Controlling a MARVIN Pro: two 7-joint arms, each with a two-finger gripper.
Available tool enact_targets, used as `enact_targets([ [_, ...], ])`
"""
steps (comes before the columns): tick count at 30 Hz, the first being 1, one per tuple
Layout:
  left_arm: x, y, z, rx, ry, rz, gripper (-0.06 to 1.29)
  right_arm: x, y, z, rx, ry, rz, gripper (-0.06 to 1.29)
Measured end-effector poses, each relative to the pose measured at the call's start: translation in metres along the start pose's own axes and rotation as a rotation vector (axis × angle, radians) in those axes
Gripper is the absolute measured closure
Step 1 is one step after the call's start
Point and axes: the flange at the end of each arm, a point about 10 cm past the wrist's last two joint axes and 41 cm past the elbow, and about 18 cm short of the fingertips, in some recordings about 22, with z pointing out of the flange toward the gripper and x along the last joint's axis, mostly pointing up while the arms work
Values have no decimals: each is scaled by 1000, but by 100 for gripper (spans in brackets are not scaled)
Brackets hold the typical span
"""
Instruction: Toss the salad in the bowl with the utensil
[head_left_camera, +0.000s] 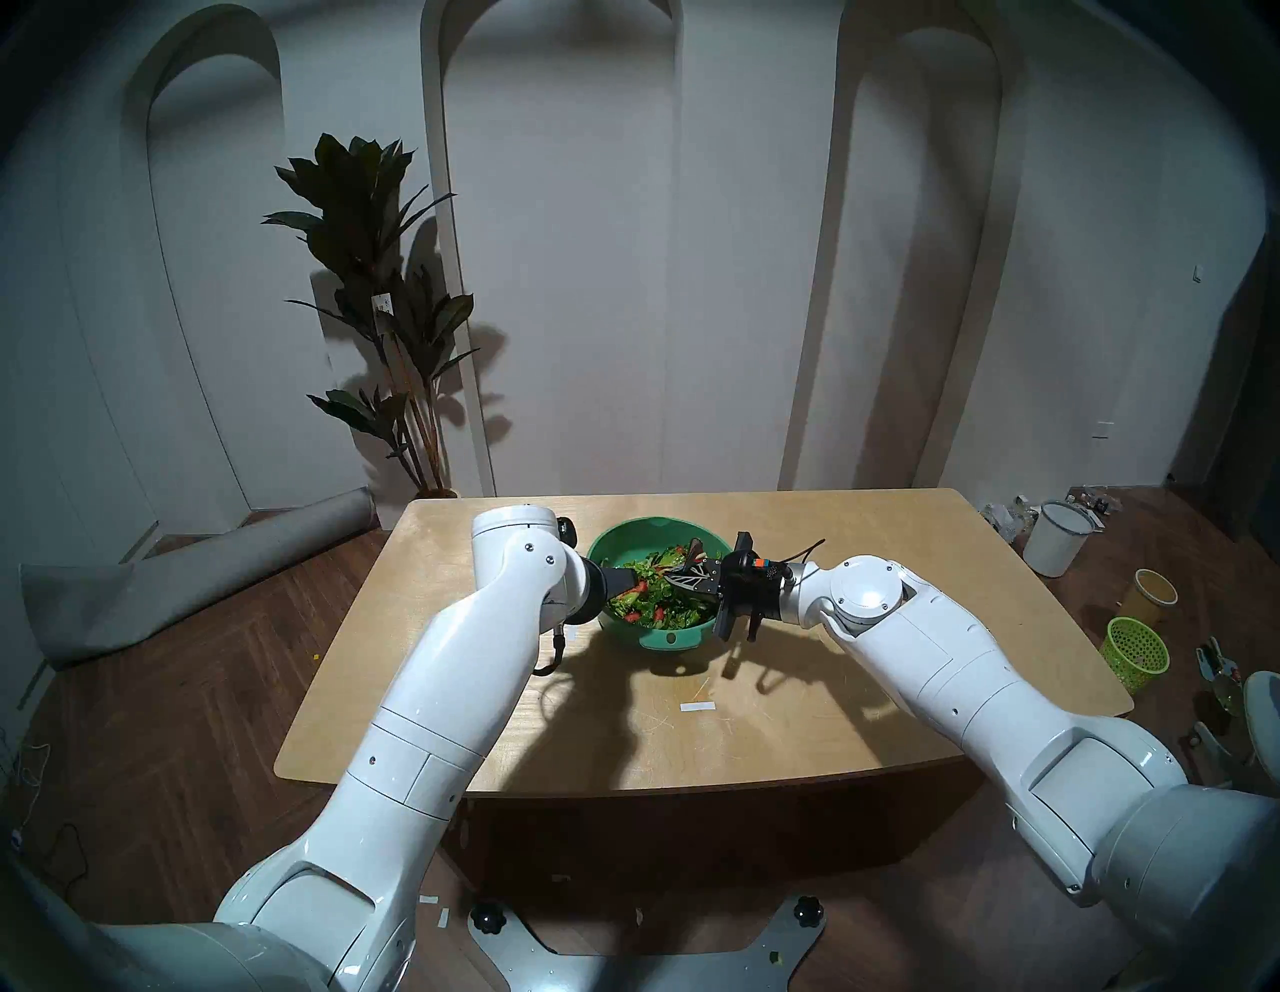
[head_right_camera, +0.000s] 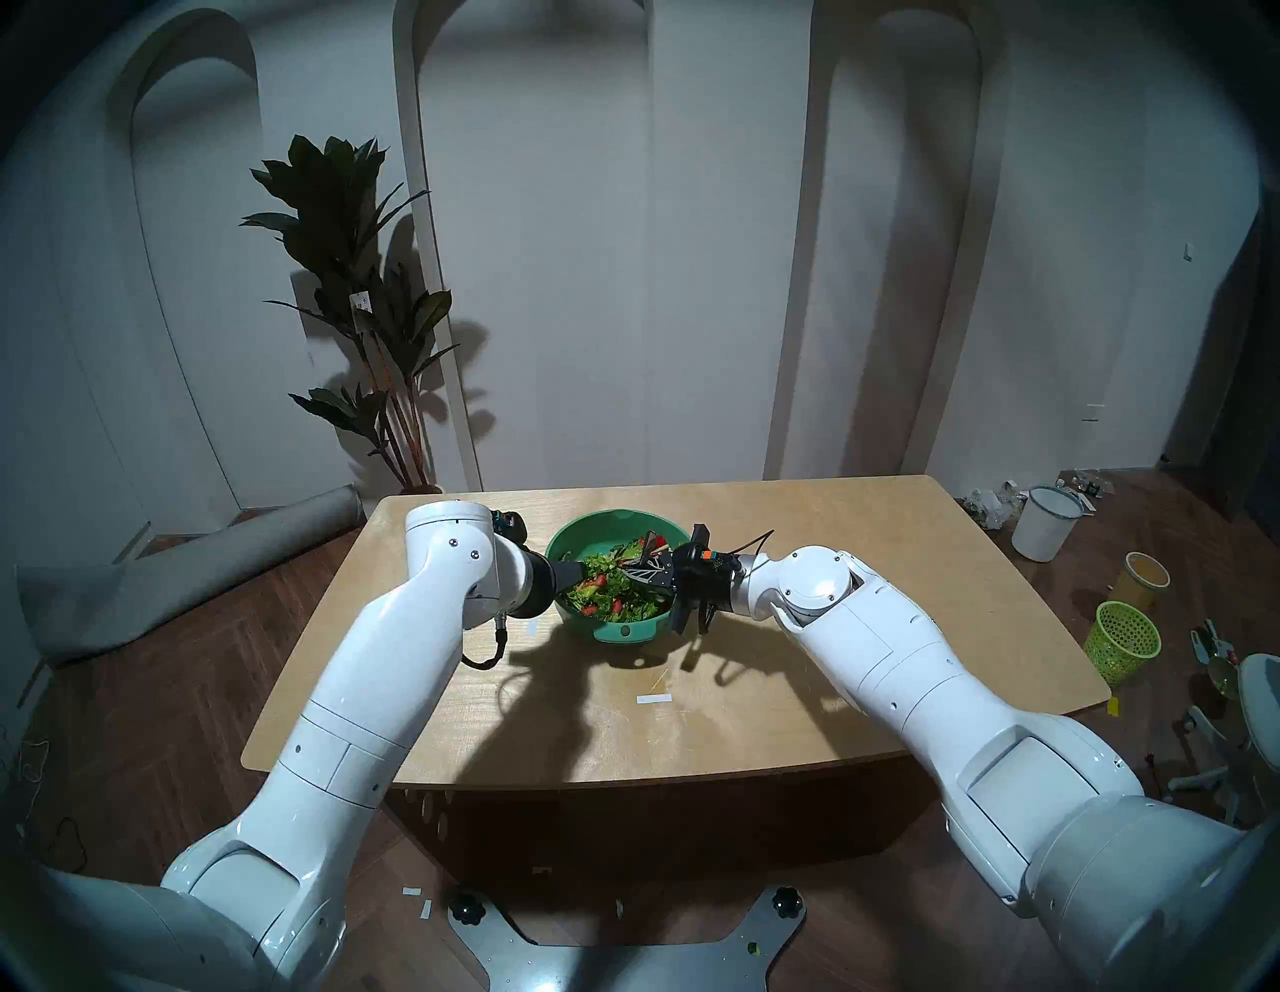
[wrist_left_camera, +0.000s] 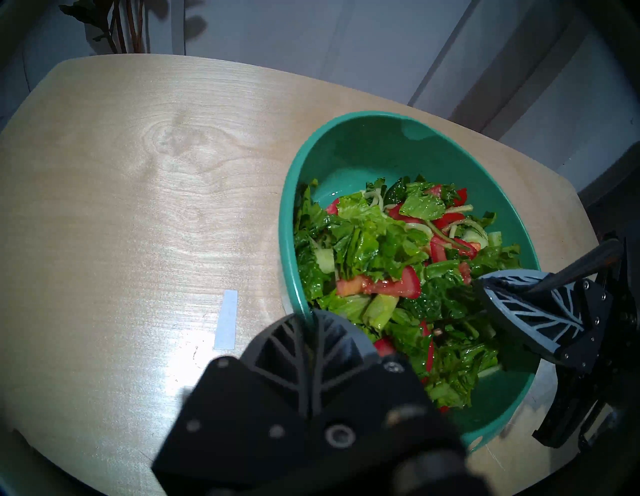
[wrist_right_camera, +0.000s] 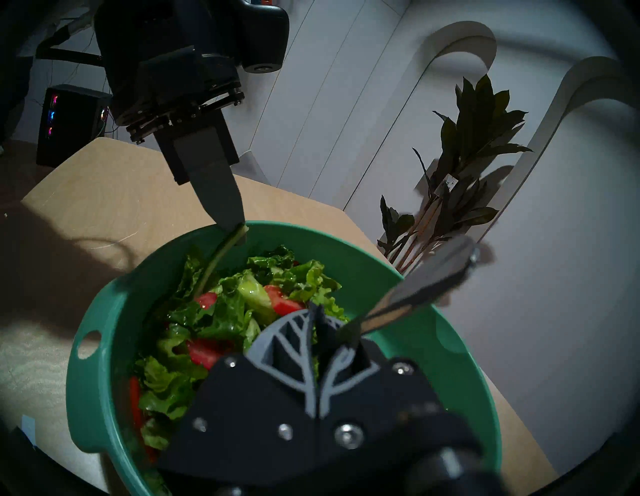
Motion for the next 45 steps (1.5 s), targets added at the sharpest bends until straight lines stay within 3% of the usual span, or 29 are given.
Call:
enact_targets([
  [45, 1, 0, 0, 5, 6, 2, 126, -2, 50, 37, -34, -102, -14, 126],
])
